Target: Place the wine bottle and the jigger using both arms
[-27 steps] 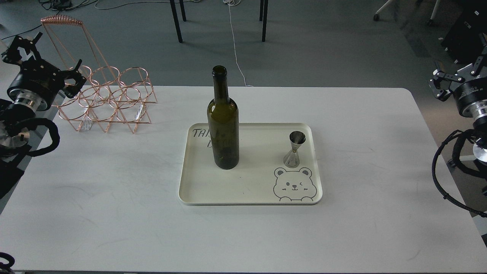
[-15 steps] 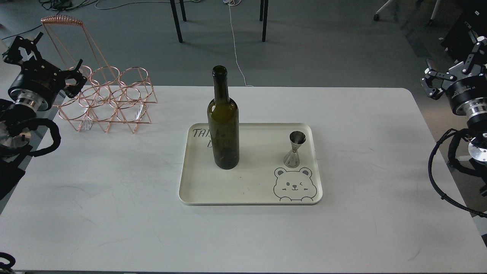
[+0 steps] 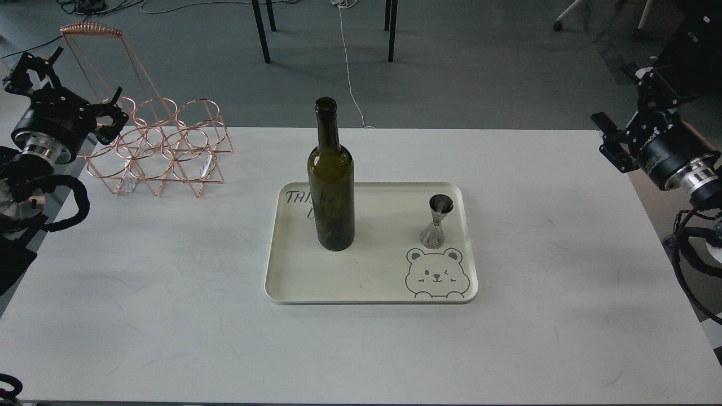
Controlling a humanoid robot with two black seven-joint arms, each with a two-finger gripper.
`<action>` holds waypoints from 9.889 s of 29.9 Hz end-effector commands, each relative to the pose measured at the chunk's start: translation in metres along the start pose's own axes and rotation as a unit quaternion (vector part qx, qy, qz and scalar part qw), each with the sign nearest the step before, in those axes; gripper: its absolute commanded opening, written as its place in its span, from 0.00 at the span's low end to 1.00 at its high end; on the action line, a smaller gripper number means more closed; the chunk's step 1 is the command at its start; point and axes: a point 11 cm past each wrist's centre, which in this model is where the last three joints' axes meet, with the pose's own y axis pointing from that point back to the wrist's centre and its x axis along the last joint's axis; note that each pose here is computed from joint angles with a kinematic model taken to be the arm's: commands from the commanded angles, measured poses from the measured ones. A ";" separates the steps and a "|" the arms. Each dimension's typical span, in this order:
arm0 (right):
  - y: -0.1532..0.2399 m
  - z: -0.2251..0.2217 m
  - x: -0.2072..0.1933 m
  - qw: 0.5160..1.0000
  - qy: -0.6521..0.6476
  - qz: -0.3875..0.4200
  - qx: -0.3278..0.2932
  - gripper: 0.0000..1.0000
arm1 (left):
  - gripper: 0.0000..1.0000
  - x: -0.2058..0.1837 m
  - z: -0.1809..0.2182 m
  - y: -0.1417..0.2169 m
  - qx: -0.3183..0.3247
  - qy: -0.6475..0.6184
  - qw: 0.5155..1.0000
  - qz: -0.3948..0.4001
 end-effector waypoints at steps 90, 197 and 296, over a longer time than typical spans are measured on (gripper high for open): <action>0.034 0.096 0.017 0.798 0.588 -0.107 -0.075 0.14 | 0.98 -0.001 0.019 -0.001 -0.011 -0.014 1.000 -0.005; -0.050 -0.033 0.103 0.955 -0.208 0.170 0.126 0.96 | 0.94 -0.227 -0.100 0.091 -0.052 -0.797 0.392 -0.457; -0.048 -0.038 0.107 0.957 -0.197 0.169 0.126 0.97 | 0.11 -0.144 0.070 0.013 -0.020 -0.900 0.365 -0.239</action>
